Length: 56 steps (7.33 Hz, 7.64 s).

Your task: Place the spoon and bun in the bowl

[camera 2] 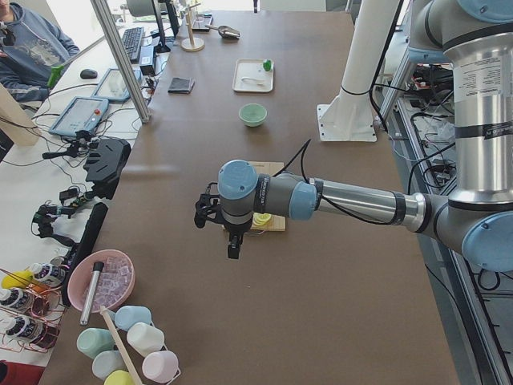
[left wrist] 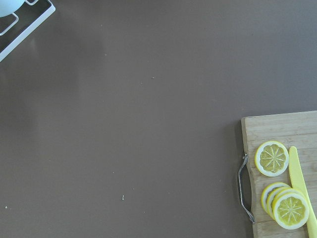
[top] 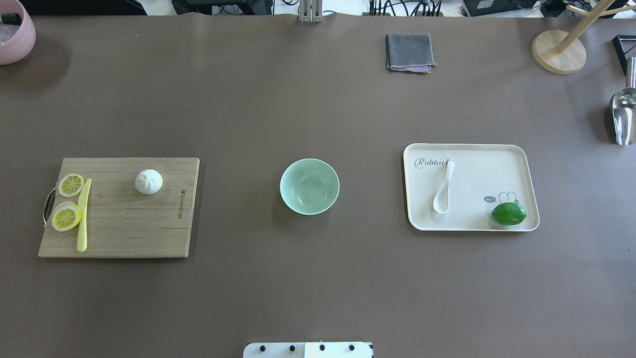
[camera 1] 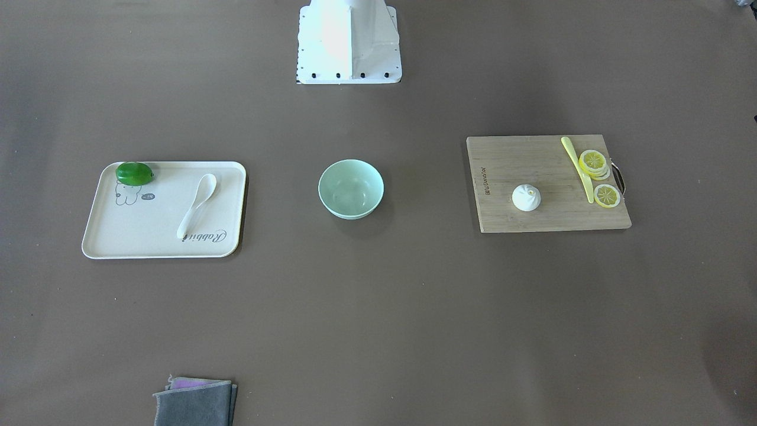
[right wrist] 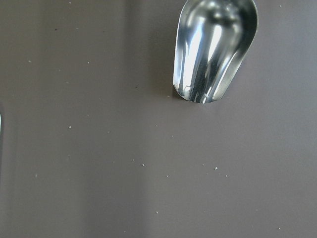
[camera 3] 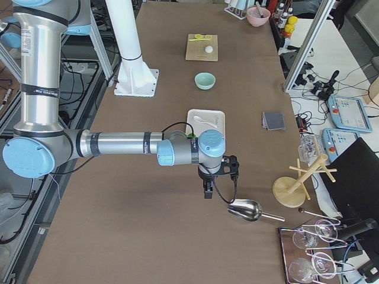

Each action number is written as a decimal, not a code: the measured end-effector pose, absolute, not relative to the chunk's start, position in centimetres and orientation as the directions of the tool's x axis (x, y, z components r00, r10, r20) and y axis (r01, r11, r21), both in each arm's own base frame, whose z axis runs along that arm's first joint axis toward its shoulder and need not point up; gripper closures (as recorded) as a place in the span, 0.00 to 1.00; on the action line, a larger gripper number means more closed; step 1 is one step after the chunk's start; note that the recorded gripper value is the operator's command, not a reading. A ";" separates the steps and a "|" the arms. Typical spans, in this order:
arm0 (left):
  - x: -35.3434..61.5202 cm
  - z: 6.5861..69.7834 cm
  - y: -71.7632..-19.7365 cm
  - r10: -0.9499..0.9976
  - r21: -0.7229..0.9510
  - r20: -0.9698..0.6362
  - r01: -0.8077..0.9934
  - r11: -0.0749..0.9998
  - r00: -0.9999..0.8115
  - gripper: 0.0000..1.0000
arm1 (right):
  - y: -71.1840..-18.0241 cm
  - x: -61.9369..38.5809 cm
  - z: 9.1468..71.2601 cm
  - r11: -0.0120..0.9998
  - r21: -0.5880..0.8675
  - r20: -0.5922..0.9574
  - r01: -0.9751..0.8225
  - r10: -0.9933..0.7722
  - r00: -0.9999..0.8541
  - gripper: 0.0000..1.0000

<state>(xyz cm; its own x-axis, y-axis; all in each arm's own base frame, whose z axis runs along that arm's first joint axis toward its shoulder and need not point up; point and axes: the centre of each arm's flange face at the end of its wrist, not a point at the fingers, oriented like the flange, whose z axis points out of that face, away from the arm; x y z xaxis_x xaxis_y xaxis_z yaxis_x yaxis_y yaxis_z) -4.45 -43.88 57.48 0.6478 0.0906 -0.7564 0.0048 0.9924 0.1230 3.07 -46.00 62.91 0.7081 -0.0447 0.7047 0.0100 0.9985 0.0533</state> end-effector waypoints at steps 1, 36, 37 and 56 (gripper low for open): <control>-4.5 57.6 -43.9 0.089 0.122 -0.756 0.005 0.993 0.648 0.02 | -45.9 3.1 62.9 0.999 0.053 0.705 0.010 -0.045 0.708 0.00; -3.8 54.6 -45.3 0.137 0.196 -0.764 0.025 0.980 0.630 0.02 | -45.9 -39.8 42.1 0.953 -0.170 0.782 -0.252 0.286 0.554 1.00; -3.7 54.4 -45.3 0.128 0.189 -0.773 0.032 0.982 0.621 0.02 | -46.4 -40.5 39.4 0.943 -0.193 0.798 -0.270 0.311 0.517 1.00; 36.0 44.3 -44.8 0.045 0.131 -0.818 0.111 0.985 0.573 1.00 | -46.1 -42.2 26.5 0.880 -0.270 0.797 -0.390 0.432 0.423 0.00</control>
